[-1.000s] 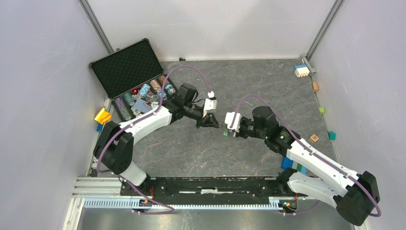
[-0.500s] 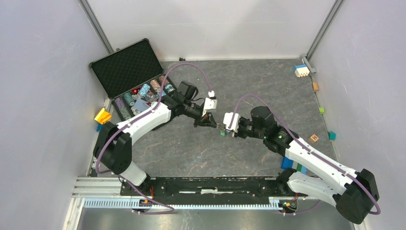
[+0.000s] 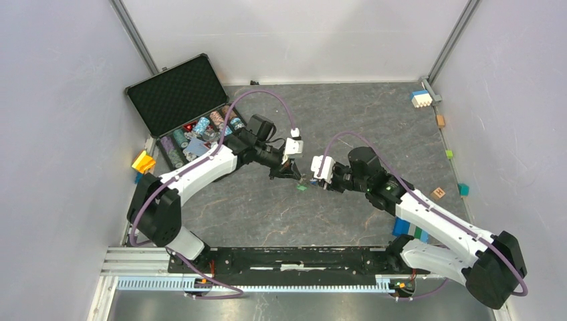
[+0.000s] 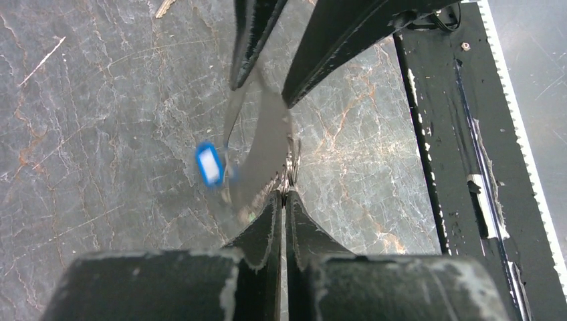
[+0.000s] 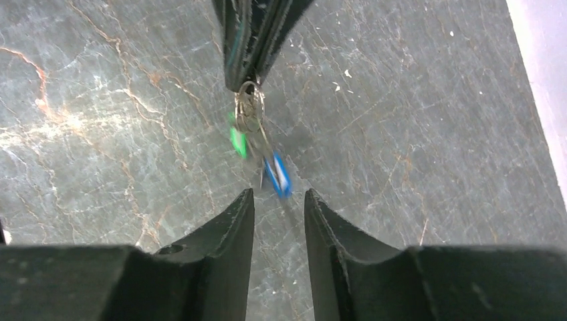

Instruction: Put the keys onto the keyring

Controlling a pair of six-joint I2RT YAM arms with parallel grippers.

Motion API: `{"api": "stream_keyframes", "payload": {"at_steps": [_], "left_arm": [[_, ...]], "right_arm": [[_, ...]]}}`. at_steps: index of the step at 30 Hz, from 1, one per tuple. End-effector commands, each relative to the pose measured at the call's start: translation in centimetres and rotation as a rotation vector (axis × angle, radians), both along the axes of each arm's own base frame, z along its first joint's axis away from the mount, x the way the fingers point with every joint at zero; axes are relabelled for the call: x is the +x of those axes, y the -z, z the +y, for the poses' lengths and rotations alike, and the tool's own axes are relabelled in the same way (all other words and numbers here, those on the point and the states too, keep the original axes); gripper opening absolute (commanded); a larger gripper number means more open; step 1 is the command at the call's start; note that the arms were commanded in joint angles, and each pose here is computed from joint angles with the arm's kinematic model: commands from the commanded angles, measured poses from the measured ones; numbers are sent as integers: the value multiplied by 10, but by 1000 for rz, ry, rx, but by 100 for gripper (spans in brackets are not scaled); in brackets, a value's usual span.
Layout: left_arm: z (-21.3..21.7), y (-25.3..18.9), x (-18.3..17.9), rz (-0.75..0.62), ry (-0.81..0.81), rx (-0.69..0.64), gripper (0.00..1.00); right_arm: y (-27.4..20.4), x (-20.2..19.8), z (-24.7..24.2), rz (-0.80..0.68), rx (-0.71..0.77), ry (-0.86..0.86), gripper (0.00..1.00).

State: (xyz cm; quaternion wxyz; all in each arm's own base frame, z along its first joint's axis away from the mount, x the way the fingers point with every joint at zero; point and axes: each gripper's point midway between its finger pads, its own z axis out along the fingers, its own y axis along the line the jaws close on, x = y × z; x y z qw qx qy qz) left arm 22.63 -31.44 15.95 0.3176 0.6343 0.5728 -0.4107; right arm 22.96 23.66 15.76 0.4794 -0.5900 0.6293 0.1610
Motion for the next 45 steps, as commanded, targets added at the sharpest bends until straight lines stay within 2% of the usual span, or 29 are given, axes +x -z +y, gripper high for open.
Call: {"api": "stream_keyframes", "payload": {"at_steps": [1,3,7,16,24,37,45], "left_arm": [[-5,-26,-2,-44,-41,-50,2],[-5,-26,-3,-37,-50,-43,2],[-5,-25,-5,-41,-60,-31,2],[-1,-21,-8,-89,-57,-6,2],[-5,-21,-16,-88,-30,-10,2],[-6,-16,-17,-86,-29,3,2],[-6,-7,-14,-77,-27,23,2]], "right_arm": [[-15,2,10,-1,60,-18,45],[-21,3,16,6,85,-30,50],[-27,-5,28,36,132,-98,52],[-48,-8,35,-4,191,-145,51],[-50,-9,45,35,221,-173,47],[-42,-13,45,55,203,-196,13],[-50,-15,41,27,206,-201,0]]}}
